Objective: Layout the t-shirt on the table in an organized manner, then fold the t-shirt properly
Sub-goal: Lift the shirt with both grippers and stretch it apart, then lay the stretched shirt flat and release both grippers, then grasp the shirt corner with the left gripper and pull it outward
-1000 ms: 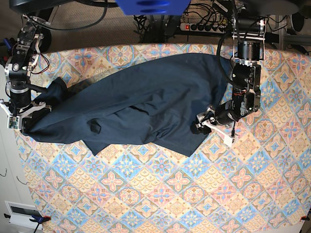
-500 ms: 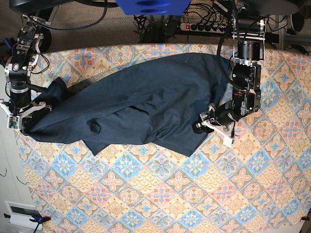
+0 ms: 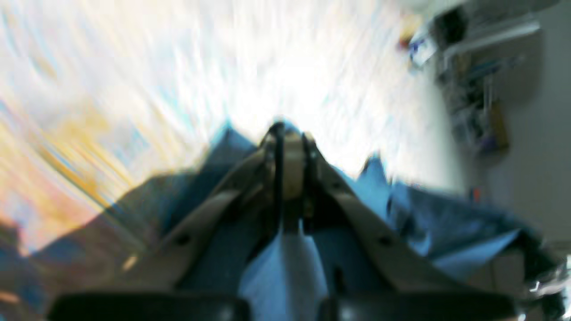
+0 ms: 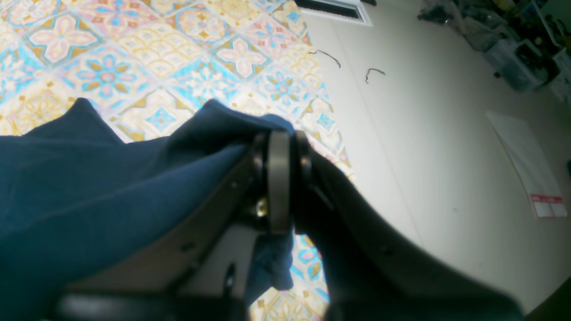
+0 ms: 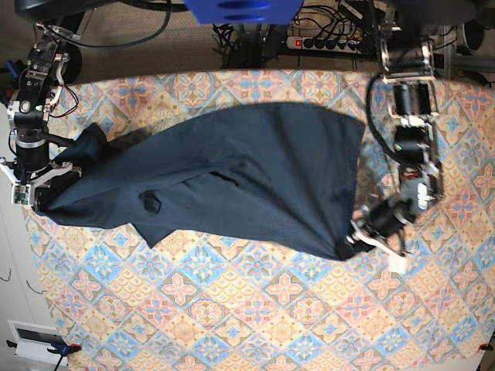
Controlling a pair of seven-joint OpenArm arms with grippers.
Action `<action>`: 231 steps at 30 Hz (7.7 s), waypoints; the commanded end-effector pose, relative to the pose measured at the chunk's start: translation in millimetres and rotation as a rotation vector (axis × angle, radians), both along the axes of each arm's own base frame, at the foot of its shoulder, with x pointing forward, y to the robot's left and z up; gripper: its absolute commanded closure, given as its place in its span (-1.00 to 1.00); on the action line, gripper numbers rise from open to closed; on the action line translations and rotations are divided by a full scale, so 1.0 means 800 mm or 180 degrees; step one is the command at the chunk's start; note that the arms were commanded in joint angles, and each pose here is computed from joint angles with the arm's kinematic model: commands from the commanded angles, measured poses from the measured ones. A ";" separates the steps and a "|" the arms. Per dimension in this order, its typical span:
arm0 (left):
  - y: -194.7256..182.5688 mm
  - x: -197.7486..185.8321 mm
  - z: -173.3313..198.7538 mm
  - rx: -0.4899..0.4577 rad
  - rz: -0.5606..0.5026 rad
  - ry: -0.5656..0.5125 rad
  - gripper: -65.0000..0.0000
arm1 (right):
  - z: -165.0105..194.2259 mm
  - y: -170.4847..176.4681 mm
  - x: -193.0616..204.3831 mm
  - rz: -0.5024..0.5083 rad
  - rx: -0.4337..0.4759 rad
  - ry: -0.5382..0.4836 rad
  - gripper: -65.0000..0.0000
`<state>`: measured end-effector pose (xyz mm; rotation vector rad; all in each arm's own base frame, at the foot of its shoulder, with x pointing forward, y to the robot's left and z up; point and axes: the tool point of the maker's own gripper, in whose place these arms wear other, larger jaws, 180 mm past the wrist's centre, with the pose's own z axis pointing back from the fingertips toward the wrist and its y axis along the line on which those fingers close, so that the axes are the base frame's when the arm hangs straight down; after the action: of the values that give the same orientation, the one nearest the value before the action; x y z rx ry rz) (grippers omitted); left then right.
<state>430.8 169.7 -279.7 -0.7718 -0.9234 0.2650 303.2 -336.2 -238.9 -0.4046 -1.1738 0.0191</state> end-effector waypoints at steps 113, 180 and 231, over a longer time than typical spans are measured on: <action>0.238 -0.268 -0.041 0.0346 0.1089 0.0859 -0.25 | -0.178 0.113 -0.027 0.1214 0.0900 0.1835 0.13; 0.066 -0.224 -0.075 0.1408 -0.0328 0.0871 1.00 | -0.153 0.047 -0.025 0.0729 0.0947 0.1556 0.43; 0.068 -0.256 -0.053 0.2191 -0.1082 0.0781 1.00 | -0.149 0.029 -0.035 0.0587 0.0948 0.1519 0.43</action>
<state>217.6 221.4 -332.6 -0.2540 -0.5374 -0.2360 263.3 -309.4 -375.7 -0.0094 -0.6623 0.0818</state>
